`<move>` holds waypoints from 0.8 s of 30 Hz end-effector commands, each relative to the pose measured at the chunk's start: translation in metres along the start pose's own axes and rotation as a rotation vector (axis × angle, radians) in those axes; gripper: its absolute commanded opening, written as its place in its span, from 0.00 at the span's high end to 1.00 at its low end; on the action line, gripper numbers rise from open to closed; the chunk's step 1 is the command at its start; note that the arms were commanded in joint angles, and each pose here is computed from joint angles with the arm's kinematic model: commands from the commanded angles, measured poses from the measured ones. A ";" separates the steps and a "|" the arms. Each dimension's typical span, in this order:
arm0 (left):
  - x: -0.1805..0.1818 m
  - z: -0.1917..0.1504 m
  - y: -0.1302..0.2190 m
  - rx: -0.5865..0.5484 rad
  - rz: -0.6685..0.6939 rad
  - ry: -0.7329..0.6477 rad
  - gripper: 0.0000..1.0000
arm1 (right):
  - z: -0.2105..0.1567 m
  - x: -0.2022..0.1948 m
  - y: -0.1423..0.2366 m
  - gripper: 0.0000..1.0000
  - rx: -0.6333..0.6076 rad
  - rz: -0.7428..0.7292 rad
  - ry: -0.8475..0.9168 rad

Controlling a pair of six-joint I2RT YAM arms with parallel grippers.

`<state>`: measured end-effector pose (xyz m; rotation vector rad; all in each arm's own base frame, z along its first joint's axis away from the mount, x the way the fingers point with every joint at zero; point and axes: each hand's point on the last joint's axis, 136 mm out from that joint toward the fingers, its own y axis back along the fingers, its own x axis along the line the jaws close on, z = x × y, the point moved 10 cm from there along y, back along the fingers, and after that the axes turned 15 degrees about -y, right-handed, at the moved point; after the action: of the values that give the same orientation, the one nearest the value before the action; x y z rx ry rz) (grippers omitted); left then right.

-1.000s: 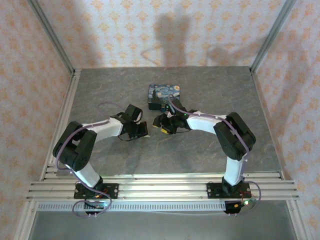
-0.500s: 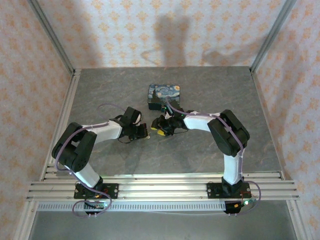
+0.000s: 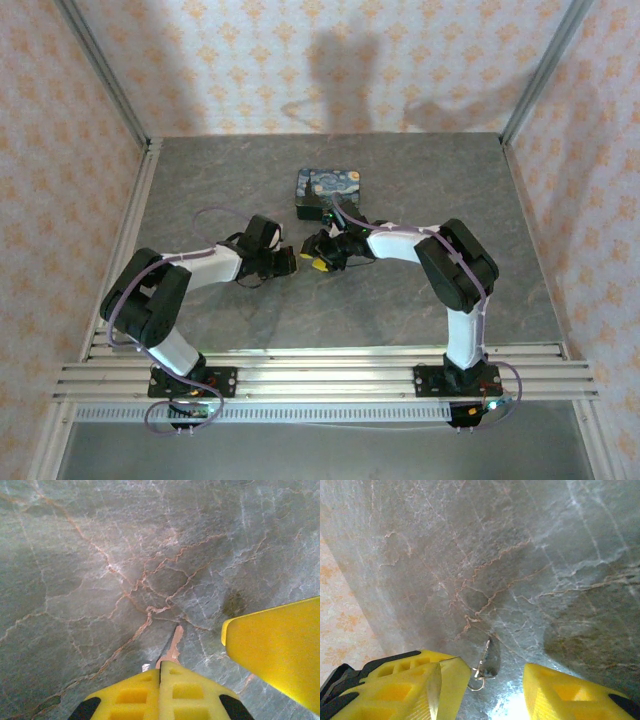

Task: Unlock the padlock with the key

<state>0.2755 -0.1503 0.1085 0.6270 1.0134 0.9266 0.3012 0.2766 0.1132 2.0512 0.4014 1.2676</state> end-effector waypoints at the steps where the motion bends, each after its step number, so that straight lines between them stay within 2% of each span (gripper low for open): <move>1: -0.007 0.001 0.007 -0.037 -0.033 -0.051 1.00 | 0.000 0.010 -0.001 0.53 0.007 0.030 0.003; 24: -0.010 0.002 0.014 -0.071 -0.046 -0.128 1.00 | -0.001 0.009 -0.006 0.53 0.048 0.069 -0.112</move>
<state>0.2700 -0.1486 0.1190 0.6189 0.9197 0.8855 0.3057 0.2829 0.1209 2.1546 0.3110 1.2103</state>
